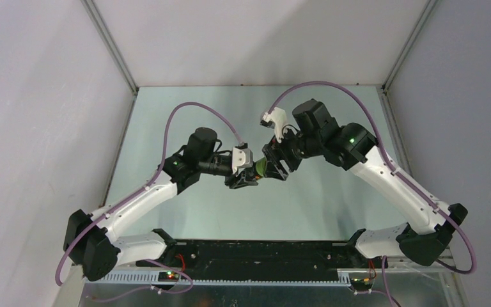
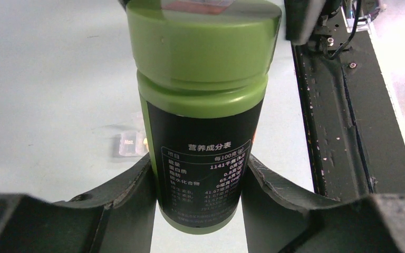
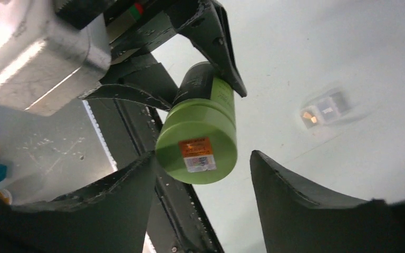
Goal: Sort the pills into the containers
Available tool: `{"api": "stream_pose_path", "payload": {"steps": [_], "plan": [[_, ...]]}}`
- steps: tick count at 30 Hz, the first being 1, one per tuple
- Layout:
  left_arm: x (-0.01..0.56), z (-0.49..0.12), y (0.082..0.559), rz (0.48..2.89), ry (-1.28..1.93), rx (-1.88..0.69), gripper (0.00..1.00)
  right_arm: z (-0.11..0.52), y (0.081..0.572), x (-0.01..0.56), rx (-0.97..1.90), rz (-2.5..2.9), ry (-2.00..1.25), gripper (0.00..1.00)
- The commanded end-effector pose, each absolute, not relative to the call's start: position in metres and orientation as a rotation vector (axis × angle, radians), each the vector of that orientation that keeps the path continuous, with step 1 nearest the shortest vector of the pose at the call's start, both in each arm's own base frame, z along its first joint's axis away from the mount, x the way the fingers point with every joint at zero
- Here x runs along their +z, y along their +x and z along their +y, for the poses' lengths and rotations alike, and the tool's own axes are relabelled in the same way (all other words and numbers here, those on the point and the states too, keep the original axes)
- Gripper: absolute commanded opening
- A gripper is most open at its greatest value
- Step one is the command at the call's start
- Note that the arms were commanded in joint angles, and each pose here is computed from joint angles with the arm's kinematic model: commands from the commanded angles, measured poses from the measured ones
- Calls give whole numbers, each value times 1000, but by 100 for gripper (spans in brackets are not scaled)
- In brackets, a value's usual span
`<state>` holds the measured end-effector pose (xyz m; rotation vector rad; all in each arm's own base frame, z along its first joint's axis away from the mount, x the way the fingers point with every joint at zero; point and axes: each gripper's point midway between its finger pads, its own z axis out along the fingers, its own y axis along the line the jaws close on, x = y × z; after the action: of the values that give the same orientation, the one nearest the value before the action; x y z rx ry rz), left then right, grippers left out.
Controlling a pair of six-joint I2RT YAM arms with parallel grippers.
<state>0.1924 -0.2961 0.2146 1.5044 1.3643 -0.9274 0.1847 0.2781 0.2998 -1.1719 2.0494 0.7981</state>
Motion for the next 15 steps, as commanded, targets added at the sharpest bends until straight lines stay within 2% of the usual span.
{"api": "stream_pose_path", "payload": {"steps": [1, 2, 6, 12, 15], "plan": [[245, -305, 192, 1234, 1517, -935, 0, 284, 195, 320, 777, 2001, -1134, 64], [245, -305, 192, 1230, 1518, -936, 0, 285, 199, 319, 767, 2009, -1119, 59], [244, -305, 196, 1237, 1511, -916, 0, 289, 213, 323, 795, 2049, -981, 51], [243, -306, 208, 1277, 1471, -876, 0, 297, 235, 319, 801, 2187, -566, 49], [244, -306, 214, 1278, 1444, -847, 0, 284, 255, 309, 695, 2294, -165, 47]]}}
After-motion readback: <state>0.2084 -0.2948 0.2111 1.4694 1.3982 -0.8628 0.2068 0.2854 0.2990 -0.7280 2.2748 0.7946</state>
